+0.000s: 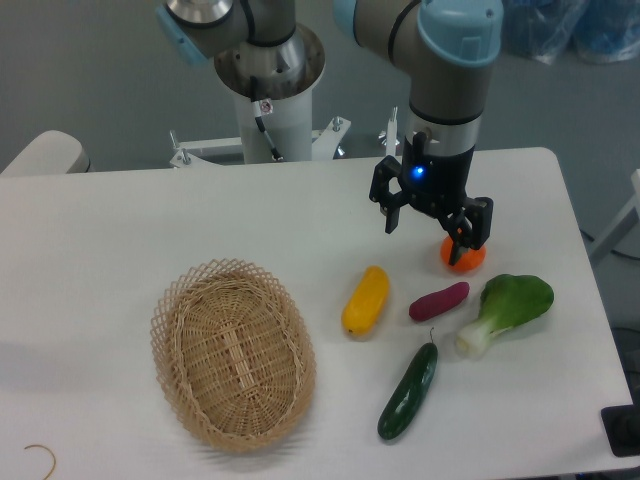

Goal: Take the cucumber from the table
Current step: 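Move the open gripper down and across toward the green cucumber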

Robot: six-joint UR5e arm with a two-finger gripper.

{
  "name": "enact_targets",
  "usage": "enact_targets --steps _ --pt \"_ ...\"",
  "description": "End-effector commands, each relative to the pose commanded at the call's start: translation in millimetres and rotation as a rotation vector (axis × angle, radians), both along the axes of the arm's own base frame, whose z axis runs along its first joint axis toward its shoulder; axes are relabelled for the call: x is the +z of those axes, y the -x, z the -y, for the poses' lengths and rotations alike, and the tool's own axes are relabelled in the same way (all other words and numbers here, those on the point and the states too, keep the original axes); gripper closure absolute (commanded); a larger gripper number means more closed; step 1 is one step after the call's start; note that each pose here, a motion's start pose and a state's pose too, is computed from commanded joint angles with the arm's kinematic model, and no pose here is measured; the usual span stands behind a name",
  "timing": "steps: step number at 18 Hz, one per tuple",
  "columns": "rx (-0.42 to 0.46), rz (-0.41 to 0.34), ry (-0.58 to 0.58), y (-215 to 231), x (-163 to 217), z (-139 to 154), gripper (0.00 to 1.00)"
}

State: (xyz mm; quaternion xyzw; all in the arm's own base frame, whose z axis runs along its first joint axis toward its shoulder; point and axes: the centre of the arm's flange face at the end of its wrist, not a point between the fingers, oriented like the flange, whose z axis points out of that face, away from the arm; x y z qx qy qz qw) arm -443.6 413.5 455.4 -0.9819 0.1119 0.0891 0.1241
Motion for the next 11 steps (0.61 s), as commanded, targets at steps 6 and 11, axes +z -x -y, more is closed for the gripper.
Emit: enact_targets --steps 6,11 --pt "0.004 0.002 -0.003 -0.8 0.2 -5.7 0.00" --pt "0.082 0.027 -0.035 -24.3 -20.2 -31.0 0.00"
